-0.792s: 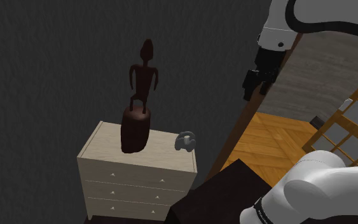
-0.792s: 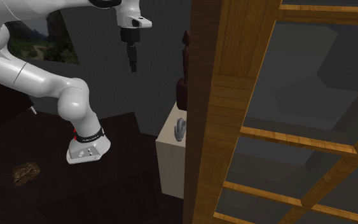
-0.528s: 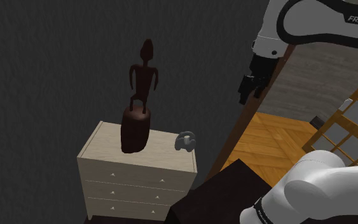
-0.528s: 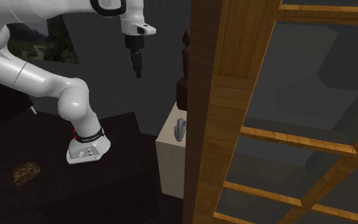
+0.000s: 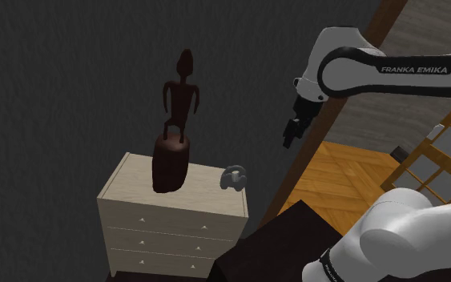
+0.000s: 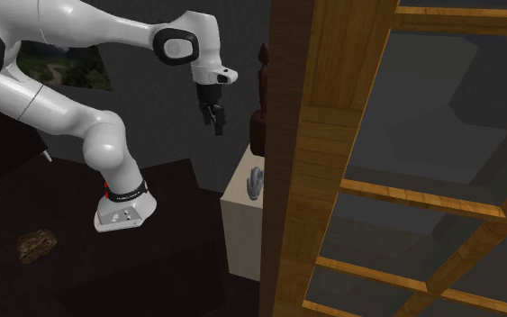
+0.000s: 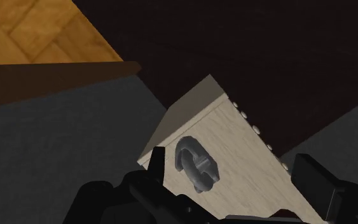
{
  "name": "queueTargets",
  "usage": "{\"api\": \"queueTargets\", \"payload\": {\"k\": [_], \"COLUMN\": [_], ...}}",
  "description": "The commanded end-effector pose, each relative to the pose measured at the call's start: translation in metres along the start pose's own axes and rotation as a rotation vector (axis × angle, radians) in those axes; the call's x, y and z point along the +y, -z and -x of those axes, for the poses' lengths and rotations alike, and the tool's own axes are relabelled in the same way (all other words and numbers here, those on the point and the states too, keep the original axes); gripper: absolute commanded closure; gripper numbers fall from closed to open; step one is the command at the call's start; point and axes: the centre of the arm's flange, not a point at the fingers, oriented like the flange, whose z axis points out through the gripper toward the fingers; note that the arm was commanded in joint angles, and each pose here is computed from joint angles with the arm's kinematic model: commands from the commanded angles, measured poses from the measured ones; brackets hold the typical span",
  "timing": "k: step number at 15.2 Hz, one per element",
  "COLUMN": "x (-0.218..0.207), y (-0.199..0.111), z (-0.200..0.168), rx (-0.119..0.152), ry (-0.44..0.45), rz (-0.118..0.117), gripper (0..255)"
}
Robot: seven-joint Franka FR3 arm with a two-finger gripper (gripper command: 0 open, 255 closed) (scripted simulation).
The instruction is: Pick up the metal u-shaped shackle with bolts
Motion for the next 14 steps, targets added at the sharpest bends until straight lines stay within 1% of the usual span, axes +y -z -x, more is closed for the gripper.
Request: {"api": "queueTargets", "payload": {"k": [1,14], "x": [0.002,0.012], "y": [-0.02,-0.161], "z": [-0.011,-0.095], "rx": [0.022,0.13], "ry": [0.052,0.376], "rz": [-0.004,-0.039], "gripper": [0,0]}}
